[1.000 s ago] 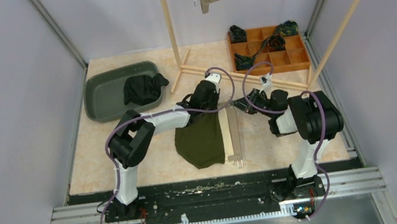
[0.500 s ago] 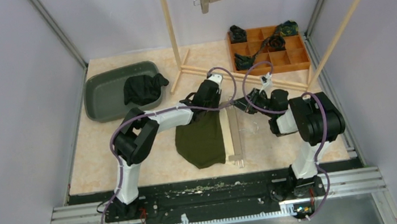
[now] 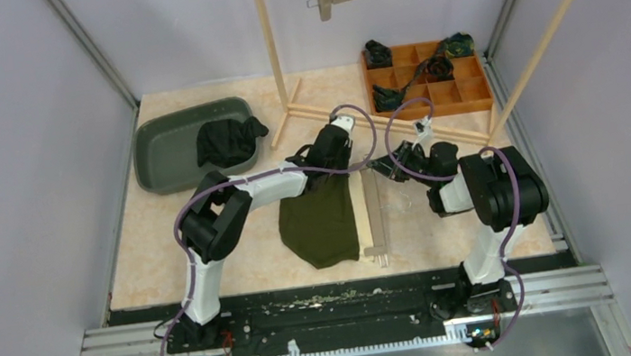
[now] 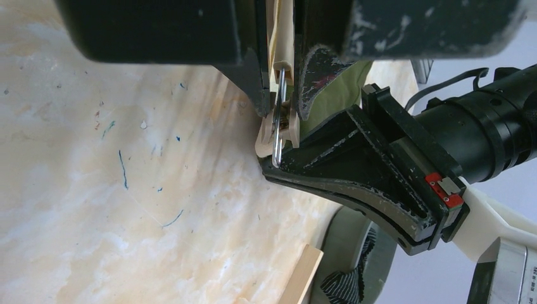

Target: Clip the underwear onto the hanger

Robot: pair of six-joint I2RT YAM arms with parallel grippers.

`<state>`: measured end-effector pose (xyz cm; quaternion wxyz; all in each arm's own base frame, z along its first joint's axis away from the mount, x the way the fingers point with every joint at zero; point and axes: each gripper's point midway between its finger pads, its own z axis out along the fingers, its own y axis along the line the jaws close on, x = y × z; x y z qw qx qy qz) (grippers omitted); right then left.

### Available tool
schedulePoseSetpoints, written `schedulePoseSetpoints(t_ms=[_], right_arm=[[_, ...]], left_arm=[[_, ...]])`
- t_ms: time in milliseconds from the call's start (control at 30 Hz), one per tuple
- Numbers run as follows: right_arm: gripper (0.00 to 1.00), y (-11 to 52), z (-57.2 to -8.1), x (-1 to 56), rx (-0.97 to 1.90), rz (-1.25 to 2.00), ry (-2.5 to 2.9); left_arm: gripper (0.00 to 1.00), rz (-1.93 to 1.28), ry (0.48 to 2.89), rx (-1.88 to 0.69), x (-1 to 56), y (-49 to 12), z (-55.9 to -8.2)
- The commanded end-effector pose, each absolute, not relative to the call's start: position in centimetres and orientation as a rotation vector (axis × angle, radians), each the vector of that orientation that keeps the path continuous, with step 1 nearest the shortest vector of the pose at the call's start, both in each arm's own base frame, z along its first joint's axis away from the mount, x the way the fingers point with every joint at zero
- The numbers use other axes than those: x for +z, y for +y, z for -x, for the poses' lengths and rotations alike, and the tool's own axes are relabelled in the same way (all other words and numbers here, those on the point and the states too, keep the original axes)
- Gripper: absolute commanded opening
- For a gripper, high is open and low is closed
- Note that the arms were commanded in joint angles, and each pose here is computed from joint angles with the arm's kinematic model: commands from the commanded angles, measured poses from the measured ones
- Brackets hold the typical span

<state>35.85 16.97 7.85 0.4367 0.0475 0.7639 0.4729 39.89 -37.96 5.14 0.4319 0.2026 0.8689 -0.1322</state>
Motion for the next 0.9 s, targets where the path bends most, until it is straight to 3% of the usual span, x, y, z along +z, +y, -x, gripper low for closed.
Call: schedulePoseSetpoints(t_ms=[0,867], right_arm=[[0.00,17.3,-36.1,9.8,1.144,0.001,1.825],[0.00,17.4,-36.3,9.4,1.145,-0.006,1.837]], left_arm=[[0.00,-0.477,2.138,-0.342,6.6,-38.4,-40.6],[0.00,-0.446,2.069,-0.397,10.5,-38.4,-40.4]])
